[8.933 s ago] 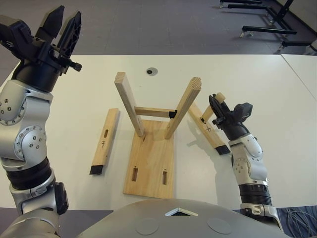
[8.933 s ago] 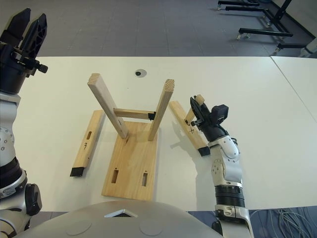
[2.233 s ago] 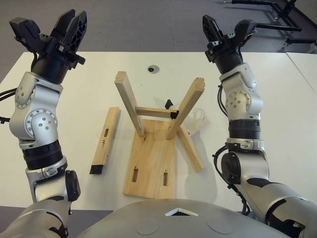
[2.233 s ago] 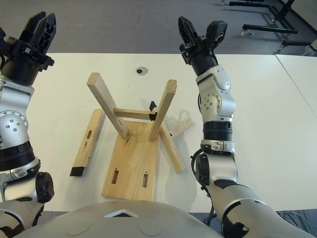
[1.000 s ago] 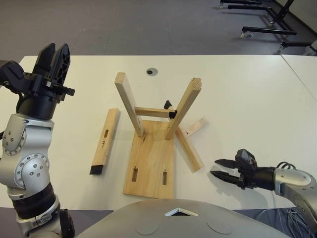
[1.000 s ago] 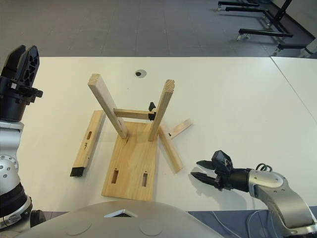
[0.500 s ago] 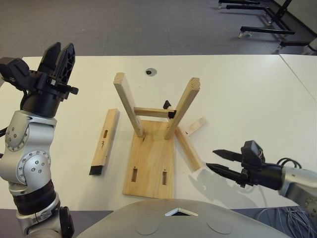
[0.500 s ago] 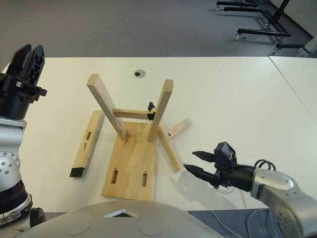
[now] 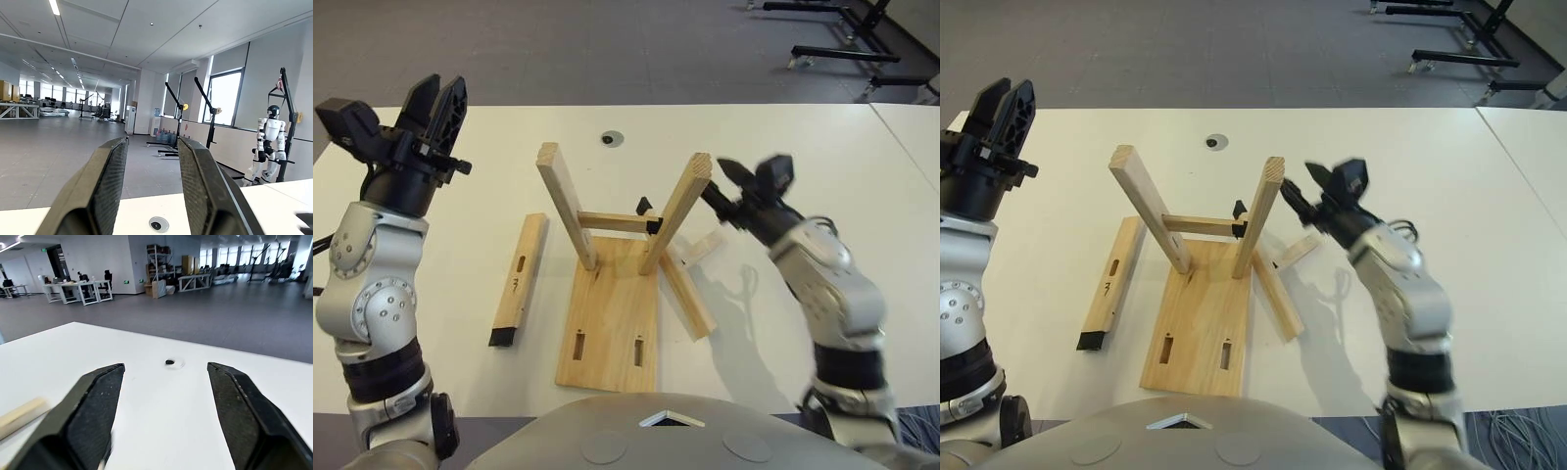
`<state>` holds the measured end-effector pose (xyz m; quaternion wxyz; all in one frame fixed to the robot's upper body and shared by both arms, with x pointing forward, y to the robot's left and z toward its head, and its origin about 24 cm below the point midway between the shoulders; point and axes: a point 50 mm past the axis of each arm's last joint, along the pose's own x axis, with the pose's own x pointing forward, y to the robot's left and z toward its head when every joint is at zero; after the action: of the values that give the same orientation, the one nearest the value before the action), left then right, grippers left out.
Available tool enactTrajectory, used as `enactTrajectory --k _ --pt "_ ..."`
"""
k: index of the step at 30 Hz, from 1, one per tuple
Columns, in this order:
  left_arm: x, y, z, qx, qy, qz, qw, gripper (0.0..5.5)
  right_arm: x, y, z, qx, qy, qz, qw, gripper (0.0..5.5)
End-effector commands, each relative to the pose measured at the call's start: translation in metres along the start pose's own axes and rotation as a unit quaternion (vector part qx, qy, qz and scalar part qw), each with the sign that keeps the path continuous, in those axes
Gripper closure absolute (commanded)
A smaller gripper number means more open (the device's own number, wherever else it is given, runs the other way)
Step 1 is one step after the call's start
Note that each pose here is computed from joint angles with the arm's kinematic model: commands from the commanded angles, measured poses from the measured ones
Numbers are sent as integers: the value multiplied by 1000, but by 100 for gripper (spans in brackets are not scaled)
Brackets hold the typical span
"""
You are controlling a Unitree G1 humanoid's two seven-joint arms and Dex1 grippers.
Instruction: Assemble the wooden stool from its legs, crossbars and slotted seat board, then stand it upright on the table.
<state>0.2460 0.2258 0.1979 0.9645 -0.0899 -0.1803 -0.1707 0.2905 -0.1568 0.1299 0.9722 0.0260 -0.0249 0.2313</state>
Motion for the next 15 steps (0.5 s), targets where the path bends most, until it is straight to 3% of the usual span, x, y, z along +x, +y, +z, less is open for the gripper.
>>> enactTrajectory --k 1,4,7,11,15 --pt "22 -3 -5 4 -8 -23 1000 369 51 -26 38 -81 -114 -135 981 238" --pt "25 -1 -6 3 -12 -26 1000 369 54 -46 54 -90 -177 -226 954 238" --pt "26 3 -7 6 -15 -25 1000 369 54 -56 54 -121 -189 -284 932 238" --pt "30 2 -7 6 -22 -24 999 369 55 -31 20 -250 -164 -298 906 238" --pt "30 2 -6 12 -29 -16 999 369 35 -12 -9 -150 -137 -289 936 238"
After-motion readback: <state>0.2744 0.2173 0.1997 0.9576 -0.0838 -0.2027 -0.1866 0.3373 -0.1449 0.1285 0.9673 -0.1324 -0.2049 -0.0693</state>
